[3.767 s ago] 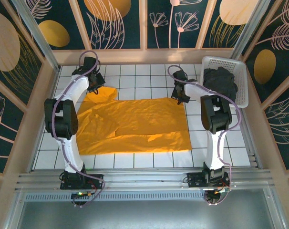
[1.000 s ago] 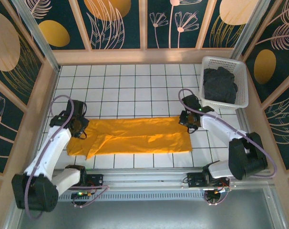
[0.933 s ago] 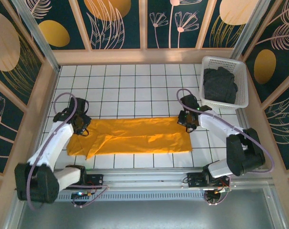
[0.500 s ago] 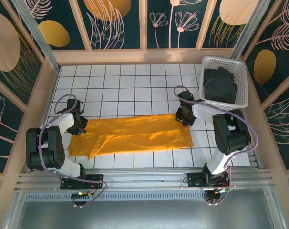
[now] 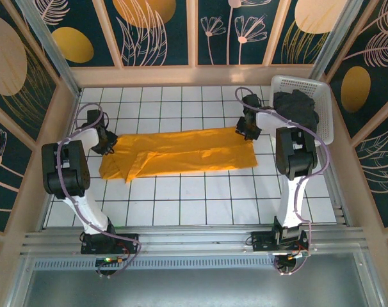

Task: Fold and stack the t-shirts

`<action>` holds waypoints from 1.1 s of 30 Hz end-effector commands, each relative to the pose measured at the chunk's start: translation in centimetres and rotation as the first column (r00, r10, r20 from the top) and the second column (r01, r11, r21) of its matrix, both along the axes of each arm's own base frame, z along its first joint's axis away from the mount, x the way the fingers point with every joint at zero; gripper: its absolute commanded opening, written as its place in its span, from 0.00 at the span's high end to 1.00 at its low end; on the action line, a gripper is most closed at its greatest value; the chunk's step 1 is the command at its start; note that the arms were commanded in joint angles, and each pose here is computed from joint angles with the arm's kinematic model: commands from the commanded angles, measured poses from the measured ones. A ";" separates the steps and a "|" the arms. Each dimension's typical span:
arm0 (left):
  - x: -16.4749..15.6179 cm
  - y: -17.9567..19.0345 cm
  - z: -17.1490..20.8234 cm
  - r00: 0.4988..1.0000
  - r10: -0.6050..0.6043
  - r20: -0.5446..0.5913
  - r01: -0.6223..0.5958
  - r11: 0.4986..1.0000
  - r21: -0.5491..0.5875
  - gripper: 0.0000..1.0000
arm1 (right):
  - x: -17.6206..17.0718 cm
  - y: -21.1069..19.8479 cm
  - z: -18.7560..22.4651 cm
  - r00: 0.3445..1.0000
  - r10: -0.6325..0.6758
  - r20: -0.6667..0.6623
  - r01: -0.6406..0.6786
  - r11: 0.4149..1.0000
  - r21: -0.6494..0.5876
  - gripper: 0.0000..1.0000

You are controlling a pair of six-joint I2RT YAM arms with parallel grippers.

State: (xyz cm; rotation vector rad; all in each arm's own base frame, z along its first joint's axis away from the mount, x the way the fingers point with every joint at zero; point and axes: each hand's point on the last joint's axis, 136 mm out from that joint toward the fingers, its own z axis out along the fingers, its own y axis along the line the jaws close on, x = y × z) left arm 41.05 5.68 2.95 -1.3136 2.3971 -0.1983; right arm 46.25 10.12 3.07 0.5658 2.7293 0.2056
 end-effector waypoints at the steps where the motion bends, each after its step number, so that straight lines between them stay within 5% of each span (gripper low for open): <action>1: -0.7 -0.2 2.8 0.999 -0.011 0.039 0.011 1.000 -0.007 0.69 | -1.0 -0.4 2.1 0.999 0.051 -0.001 -0.051 0.998 -0.044 0.64; 7: -2.2 -4.3 6.1 0.979 -0.134 0.151 0.141 0.989 -0.039 0.66 | -4.6 0.1 2.0 0.999 0.050 -0.013 -0.051 0.998 -0.040 0.76; 13: -2.3 -11.2 5.1 0.902 -0.371 0.223 0.404 0.906 -0.129 0.66 | -7.3 -1.0 0.4 0.998 0.037 -0.047 -0.040 0.997 -0.067 0.93; 22: -3.7 -12.8 1.8 0.821 -0.542 0.180 0.562 0.823 -0.081 0.57 | -5.7 5.1 8.8 0.944 0.262 0.198 -0.259 0.965 -0.042 0.58; 33: -4.4 -14.7 1.0 0.780 -0.591 0.206 0.616 0.783 -0.086 0.60 | -7.3 9.2 11.3 0.921 0.309 0.238 -0.328 0.944 0.043 0.55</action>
